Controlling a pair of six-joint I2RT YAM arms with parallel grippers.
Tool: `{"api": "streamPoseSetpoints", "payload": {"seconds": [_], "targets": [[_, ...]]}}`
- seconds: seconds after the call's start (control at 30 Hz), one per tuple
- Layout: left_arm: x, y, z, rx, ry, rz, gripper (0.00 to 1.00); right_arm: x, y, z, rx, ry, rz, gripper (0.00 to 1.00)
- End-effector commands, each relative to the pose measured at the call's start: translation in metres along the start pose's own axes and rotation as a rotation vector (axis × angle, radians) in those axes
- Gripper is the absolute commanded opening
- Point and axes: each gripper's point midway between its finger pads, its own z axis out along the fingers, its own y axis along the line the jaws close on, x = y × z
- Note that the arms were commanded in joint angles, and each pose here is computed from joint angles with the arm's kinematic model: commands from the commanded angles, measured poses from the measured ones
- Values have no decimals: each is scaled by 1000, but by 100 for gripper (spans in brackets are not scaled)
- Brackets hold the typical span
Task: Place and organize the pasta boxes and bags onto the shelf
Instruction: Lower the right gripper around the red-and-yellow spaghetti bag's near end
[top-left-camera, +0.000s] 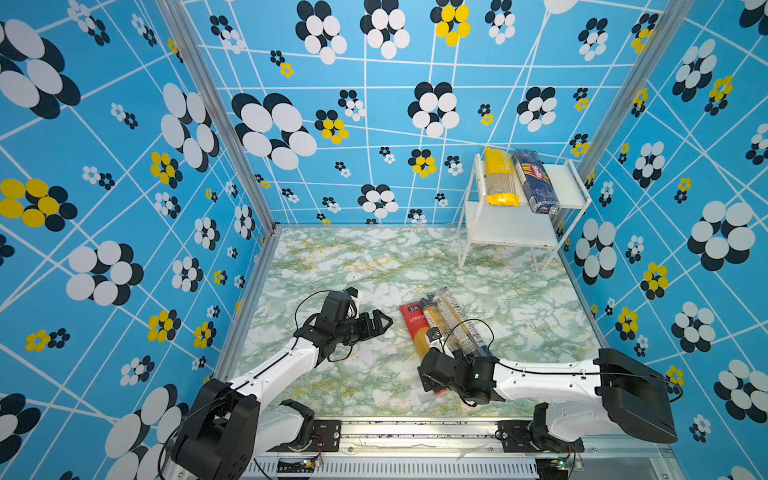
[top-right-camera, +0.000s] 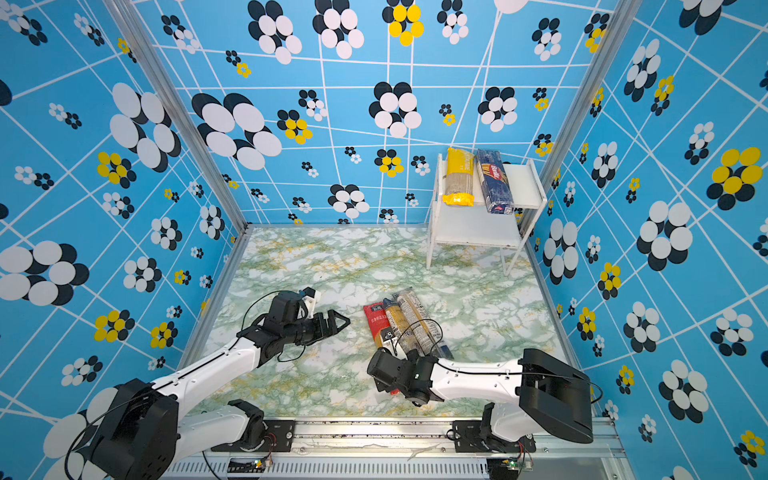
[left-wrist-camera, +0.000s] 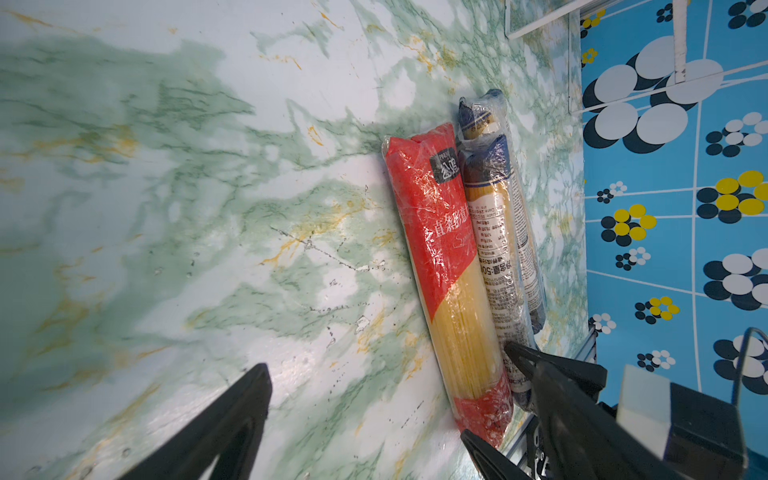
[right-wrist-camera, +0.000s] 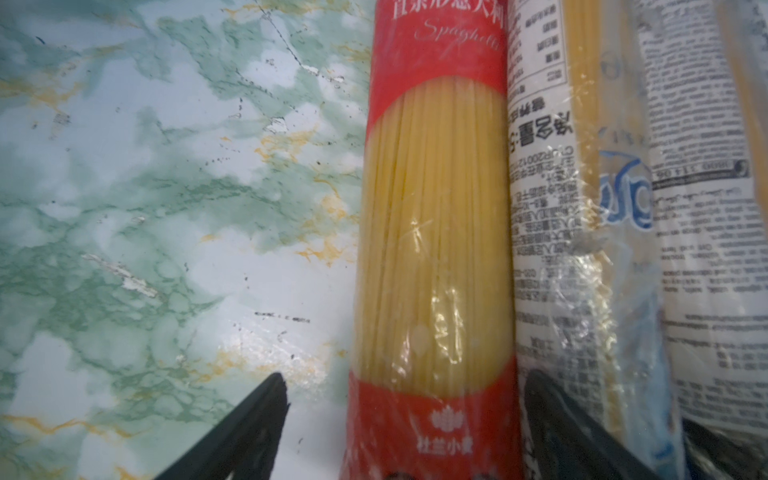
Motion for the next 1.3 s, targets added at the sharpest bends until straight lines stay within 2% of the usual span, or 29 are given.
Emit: {"api": "streamPoseSetpoints", "payload": {"seconds": [0.0, 0.5, 1.07, 1.27], "targets": [[2, 2, 1, -1, -4, 4, 99, 26, -16, 8, 63, 73, -1, 92], [-4, -2, 12, 6, 10, 3, 99, 51, -20, 29, 145, 185, -22, 94], [-3, 3, 14, -12, -2, 0, 99, 62, 3, 50, 49, 241, -40, 78], [-2, 6, 15, -24, -3, -3, 99, 63, 6, 57, 22, 247, -29, 68]]}}
